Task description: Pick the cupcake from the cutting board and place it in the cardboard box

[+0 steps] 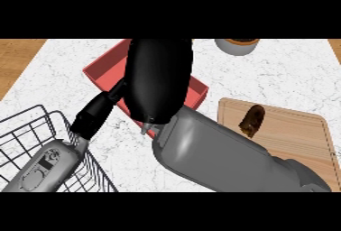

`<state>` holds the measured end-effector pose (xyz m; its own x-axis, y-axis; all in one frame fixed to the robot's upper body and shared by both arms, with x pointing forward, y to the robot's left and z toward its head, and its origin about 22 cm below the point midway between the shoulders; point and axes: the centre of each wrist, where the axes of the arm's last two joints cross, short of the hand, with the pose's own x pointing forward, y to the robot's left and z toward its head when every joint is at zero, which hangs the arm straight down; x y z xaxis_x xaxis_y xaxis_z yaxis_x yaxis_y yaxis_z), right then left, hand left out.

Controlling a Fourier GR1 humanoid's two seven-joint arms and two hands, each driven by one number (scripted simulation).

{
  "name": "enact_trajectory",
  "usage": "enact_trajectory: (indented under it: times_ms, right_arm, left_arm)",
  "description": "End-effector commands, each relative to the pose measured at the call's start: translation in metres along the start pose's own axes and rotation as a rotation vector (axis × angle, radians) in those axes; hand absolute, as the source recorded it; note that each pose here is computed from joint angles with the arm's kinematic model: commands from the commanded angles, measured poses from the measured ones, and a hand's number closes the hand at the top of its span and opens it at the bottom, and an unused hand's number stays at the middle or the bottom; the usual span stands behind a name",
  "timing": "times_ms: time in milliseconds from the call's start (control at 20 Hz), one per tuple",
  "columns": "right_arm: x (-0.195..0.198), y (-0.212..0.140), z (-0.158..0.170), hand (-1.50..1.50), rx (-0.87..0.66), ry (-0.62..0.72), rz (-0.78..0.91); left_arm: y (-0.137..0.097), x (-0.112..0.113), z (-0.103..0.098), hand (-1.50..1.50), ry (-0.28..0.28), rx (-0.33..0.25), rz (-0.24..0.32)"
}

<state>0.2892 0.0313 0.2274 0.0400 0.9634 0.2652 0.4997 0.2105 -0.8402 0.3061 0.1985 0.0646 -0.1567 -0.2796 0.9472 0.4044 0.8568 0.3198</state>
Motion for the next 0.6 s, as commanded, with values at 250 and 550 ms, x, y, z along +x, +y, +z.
enact_trajectory:
  times_ms: [250,550]
  right_arm:
    - [0.023,-0.006,-0.034,1.50,-0.010,0.295,0.012]
    - [0.028,0.007,-0.049,1.50,0.017,0.325,0.089]
  left_arm:
    - [-0.008,-0.007,-0.003,0.00,0.010,0.023,0.043]
    - [-0.018,-0.012,-0.001,0.00,0.010,0.007,0.058]
